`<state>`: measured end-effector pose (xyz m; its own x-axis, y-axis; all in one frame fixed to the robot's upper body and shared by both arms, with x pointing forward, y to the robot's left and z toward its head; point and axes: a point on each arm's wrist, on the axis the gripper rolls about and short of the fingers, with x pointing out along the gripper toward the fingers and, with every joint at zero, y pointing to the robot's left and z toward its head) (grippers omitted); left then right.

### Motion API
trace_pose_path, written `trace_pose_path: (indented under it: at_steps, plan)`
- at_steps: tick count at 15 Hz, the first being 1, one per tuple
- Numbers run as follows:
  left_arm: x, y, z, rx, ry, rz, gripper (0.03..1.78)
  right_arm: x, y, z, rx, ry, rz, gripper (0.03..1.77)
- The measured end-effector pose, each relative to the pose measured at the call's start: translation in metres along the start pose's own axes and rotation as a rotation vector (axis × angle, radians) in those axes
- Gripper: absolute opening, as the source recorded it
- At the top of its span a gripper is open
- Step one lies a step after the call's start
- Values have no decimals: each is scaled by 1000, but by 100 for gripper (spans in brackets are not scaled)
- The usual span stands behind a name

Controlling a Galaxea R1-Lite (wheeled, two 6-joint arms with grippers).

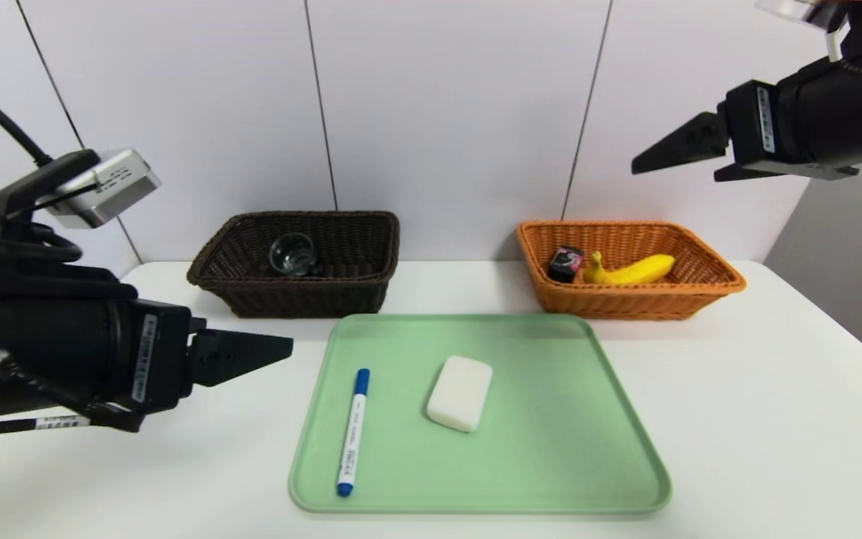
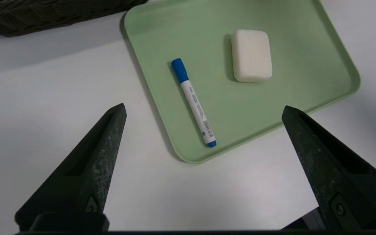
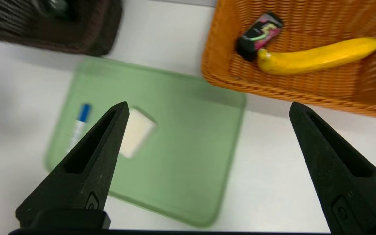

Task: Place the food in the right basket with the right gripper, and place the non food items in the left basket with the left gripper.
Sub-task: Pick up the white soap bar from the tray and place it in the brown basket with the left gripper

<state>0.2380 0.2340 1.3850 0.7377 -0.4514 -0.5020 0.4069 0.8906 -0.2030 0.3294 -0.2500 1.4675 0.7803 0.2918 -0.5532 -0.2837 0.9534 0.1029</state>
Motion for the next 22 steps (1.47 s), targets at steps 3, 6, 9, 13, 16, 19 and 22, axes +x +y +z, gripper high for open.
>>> trace_pose_path:
  at_steps: [3,6,9,13,16,19,22]
  plan:
    - [22,-7,5,12,26,-14,169,8,-7,-17,-196,92,-92,169]
    - [48,-17,14,24,61,-25,169,17,-17,-38,-180,193,-127,169]
    - [72,-36,30,49,94,-55,169,18,-31,-66,-148,298,-164,169]
    - [105,-67,44,97,203,-85,169,1,-53,-95,-73,356,-234,169]
    - [129,-88,51,128,283,-90,169,-11,-60,-102,-38,346,-267,169]
    - [158,-107,45,154,405,-77,169,-17,-63,-103,-22,335,-284,169]
    - [190,-116,28,232,498,-74,169,-17,-64,-107,-14,347,-290,169]
